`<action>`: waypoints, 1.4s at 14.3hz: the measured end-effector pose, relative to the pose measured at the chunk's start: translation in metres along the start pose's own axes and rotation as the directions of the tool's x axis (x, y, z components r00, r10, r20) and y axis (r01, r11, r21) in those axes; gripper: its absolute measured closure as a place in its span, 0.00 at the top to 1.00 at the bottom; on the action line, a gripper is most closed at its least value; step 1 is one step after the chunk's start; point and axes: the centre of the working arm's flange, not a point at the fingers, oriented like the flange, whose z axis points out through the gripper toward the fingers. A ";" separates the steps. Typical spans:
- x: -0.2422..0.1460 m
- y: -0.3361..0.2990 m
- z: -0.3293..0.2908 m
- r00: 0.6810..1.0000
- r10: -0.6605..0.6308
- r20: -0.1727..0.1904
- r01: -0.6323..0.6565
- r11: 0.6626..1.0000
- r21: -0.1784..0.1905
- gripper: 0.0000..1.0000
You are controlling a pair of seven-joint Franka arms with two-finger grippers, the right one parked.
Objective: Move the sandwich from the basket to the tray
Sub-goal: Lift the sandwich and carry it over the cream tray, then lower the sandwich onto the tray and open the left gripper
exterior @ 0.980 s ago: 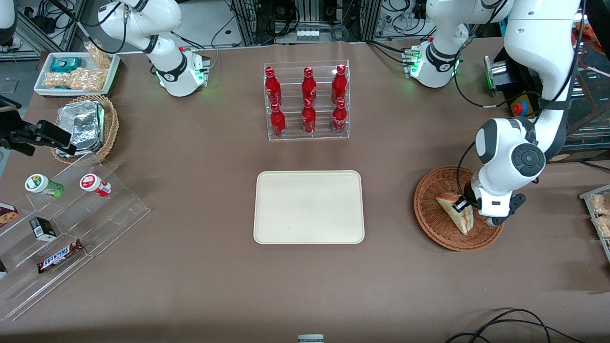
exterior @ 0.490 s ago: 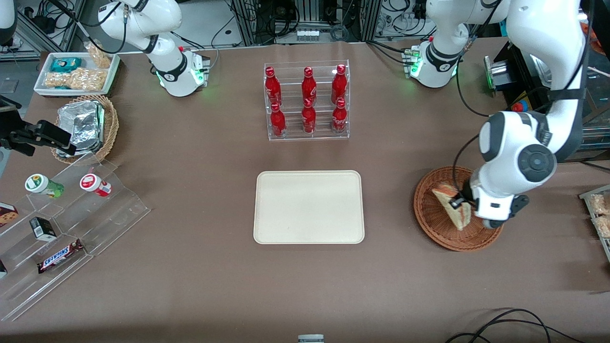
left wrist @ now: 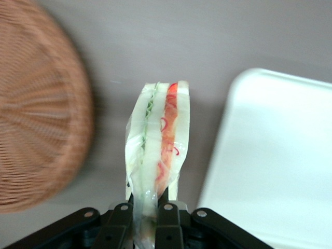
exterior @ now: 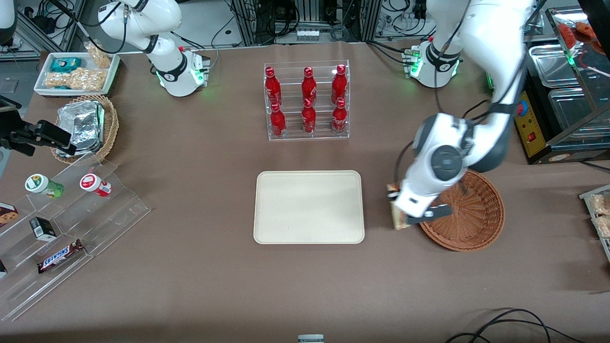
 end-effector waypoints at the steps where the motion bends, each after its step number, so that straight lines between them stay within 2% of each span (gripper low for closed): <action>1: -0.006 0.024 0.004 1.000 0.020 -0.001 -0.020 0.999 -0.028 0.14; 3: -0.022 0.072 0.011 0.998 0.058 -0.013 -0.059 0.996 -0.073 0.14; 8: -0.059 0.176 0.032 0.997 0.069 -0.042 -0.073 0.992 -0.107 0.14; 9: -0.064 0.190 0.040 0.997 0.067 -0.049 -0.072 0.992 -0.104 0.14; 12: -0.071 0.214 0.064 0.995 0.051 -0.086 -0.057 0.996 -0.063 0.14; 14: -0.074 0.219 0.071 0.994 0.051 -0.094 -0.056 0.997 -0.054 0.14; 15: -0.075 0.220 0.071 0.994 0.053 -0.095 -0.058 0.997 -0.053 0.18; 17: -0.071 0.220 0.066 0.993 0.047 -0.105 -0.054 0.997 -0.060 0.37; 20: -0.072 0.225 0.033 0.989 0.048 -0.137 -0.061 0.994 -0.091 0.67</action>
